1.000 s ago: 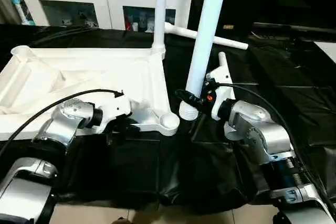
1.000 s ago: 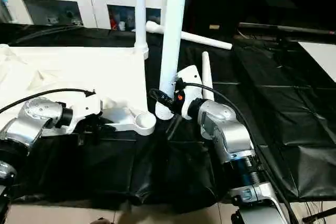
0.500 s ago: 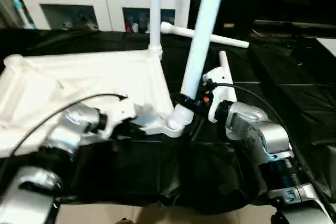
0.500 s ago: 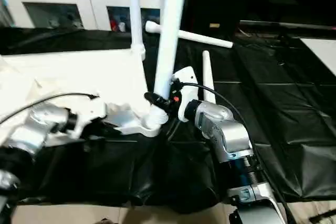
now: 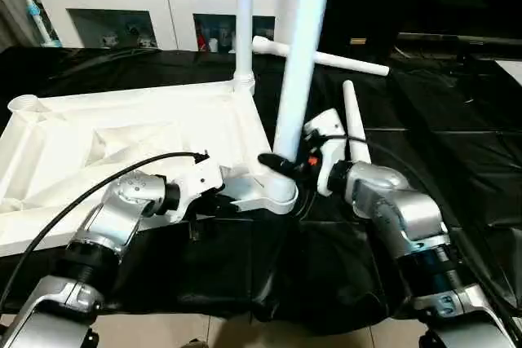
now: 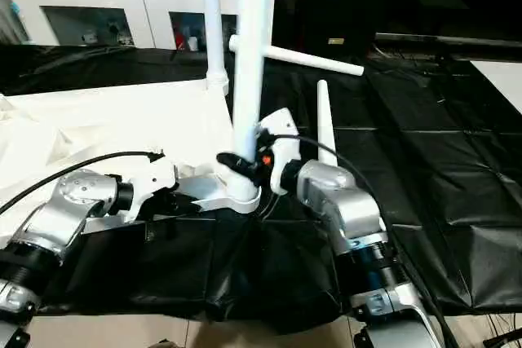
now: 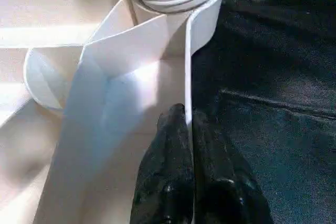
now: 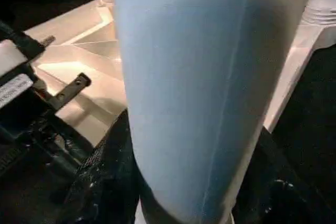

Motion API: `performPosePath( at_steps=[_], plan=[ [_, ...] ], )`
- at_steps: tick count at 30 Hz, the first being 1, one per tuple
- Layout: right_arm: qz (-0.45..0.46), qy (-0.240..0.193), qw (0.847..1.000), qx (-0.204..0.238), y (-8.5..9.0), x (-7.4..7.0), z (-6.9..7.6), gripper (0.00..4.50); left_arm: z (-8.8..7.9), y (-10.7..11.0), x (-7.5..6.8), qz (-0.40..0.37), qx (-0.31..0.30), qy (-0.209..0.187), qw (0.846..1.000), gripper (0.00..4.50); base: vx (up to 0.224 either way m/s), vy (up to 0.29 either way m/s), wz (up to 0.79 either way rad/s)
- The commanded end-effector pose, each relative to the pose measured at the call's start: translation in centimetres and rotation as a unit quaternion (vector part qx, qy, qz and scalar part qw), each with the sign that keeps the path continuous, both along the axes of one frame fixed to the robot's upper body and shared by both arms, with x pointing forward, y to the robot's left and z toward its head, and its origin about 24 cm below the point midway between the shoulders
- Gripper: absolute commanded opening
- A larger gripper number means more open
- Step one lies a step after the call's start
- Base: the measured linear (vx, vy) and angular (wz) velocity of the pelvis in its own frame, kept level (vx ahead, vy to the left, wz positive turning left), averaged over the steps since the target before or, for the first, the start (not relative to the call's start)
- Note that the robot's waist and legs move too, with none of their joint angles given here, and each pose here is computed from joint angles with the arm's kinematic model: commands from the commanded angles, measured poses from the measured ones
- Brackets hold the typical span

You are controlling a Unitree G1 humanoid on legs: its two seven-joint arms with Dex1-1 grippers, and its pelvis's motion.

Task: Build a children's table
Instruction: Rotate table base

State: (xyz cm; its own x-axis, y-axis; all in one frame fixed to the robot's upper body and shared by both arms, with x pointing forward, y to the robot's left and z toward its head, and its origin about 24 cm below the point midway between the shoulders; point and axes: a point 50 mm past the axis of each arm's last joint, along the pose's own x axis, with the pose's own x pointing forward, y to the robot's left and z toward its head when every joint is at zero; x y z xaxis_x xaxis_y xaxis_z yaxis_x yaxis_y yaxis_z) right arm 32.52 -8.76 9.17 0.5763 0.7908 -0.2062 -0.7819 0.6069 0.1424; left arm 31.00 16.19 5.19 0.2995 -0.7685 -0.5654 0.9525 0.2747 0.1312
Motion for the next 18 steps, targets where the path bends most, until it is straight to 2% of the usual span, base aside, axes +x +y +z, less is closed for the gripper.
performPosePath(
  at_steps=[1,10,14,18],
  plan=[
    [-0.001,-0.005,1.000,-0.008,0.1,0.3,-0.2,1.85,-0.6,-0.4,-0.3,0.028,-0.049,0.004,0.998,0.00,0.000,0.000,0.00],
    [-0.005,0.008,1.000,-0.009,0.2,0.4,-1.1,1.85,-0.4,-0.3,-0.4,0.035,-0.060,0.000,0.998,0.00,0.000,0.000,0.00],
    [-0.008,0.025,1.000,0.014,0.0,0.3,-1.8,1.85,-0.2,-0.2,-0.3,0.040,-0.064,-0.008,0.997,0.00,0.000,0.000,0.00],
    [-0.029,0.049,0.997,0.048,-0.9,-0.1,-3.2,1.85,-0.1,0.0,-0.1,0.047,-0.066,-0.012,0.997,0.00,0.000,0.000,0.00]
  ],
)
